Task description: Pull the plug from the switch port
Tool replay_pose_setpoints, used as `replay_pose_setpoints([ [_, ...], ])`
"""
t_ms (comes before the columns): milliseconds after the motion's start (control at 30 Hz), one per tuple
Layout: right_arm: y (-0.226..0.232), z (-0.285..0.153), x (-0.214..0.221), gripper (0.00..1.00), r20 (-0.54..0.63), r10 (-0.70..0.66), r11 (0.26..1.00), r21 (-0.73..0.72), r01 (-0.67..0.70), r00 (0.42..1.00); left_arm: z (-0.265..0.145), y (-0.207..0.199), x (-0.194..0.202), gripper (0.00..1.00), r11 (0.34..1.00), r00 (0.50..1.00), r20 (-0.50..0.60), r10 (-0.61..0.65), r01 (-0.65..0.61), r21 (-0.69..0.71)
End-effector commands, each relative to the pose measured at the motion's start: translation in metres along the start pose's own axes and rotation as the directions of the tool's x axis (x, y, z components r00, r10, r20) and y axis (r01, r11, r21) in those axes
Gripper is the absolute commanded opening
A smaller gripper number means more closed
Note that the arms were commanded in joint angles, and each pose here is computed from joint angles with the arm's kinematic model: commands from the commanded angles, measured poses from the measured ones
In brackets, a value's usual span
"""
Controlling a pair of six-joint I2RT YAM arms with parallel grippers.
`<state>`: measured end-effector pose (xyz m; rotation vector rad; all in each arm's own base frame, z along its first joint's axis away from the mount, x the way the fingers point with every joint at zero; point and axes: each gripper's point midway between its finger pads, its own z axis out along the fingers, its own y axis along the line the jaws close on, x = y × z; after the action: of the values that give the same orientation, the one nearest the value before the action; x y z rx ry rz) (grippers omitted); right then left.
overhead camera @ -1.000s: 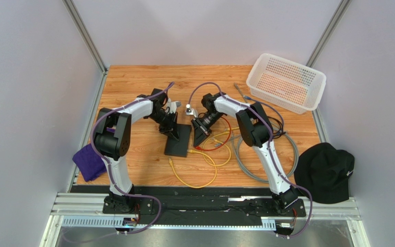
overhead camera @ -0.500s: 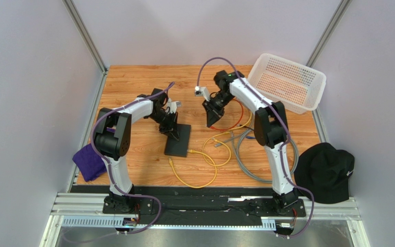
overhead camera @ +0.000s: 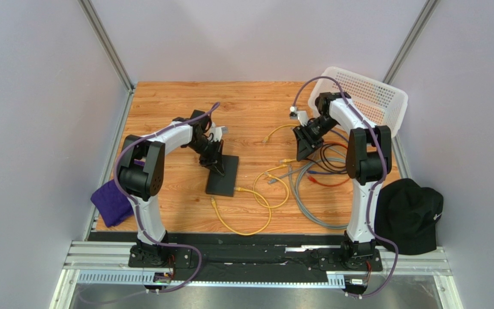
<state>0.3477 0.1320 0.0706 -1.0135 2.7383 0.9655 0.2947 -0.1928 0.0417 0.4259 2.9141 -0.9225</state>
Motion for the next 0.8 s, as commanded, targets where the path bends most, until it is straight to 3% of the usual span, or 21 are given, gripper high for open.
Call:
replay_pose_setpoints([
  [0,0.034,-0.034,-0.056,0.62,0.183,-0.135,0.991,0.047,0.128,0.974,-0.004,0.012,-0.013,0.0,0.995,0.997,0.032,0.069,-0.067,-0.08],
  [167,0.076,-0.044,-0.089,0.82,0.272,-0.277,0.961,0.06,0.272,0.921,-0.017,0.006,-0.019,0.02,0.989,0.991,0.063,0.119,-0.113,-0.096],
  [267,0.095,-0.036,-0.099,0.89,0.339,-0.386,0.923,0.149,0.356,0.858,-0.032,-0.003,-0.023,0.23,0.984,0.983,0.092,0.157,-0.149,-0.094],
  [300,0.106,-0.041,-0.099,0.98,0.365,-0.415,0.909,0.192,0.369,0.833,-0.036,-0.002,-0.023,0.32,0.982,0.982,0.098,0.163,-0.152,-0.108],
  [333,0.115,-0.026,-0.1,1.0,0.371,-0.43,0.903,0.2,0.381,0.823,-0.044,-0.005,-0.023,0.36,0.98,0.979,0.114,0.17,-0.156,-0.119],
  [400,0.113,0.001,-0.107,1.0,0.392,-0.447,0.894,0.231,0.385,0.804,-0.052,0.0,-0.02,0.47,0.977,0.979,0.127,0.16,-0.139,-0.16],
  [433,0.127,0.018,-0.103,0.97,0.365,-0.479,0.877,0.179,0.445,0.798,-0.061,0.0,-0.02,0.51,0.974,0.975,0.153,0.162,-0.133,-0.181],
  [467,0.135,0.034,-0.085,0.92,0.308,-0.45,0.89,0.078,0.449,0.839,-0.063,0.007,-0.014,0.62,0.973,0.98,0.155,0.121,-0.087,-0.213],
  [500,0.152,0.036,-0.09,0.85,0.314,-0.453,0.879,0.001,0.477,0.834,-0.077,0.019,-0.015,0.85,0.949,0.973,0.194,0.125,-0.06,-0.31],
  [533,0.149,0.064,-0.075,0.73,0.22,-0.368,0.913,-0.096,0.396,0.903,-0.084,0.027,-0.013,0.85,0.942,0.971,0.214,0.111,-0.034,-0.335],
  [600,0.154,0.073,-0.086,0.62,0.18,-0.315,0.93,-0.139,0.341,0.932,-0.088,0.029,-0.001,0.68,0.955,0.971,0.228,0.066,0.005,-0.295],
  [633,0.143,0.096,-0.074,0.53,0.093,-0.219,0.955,-0.186,0.233,0.971,-0.092,0.032,0.002,0.62,0.963,0.969,0.243,0.033,0.034,-0.266],
  [733,0.139,0.116,-0.075,0.44,0.07,-0.212,0.957,-0.186,0.222,0.975,-0.085,0.026,0.015,0.25,0.98,0.972,0.235,-0.012,0.057,-0.189],
  [767,0.138,0.124,-0.073,0.43,0.056,-0.221,0.956,-0.184,0.227,0.974,-0.081,0.026,0.02,0.0,0.982,0.974,0.223,-0.025,0.065,-0.175],
])
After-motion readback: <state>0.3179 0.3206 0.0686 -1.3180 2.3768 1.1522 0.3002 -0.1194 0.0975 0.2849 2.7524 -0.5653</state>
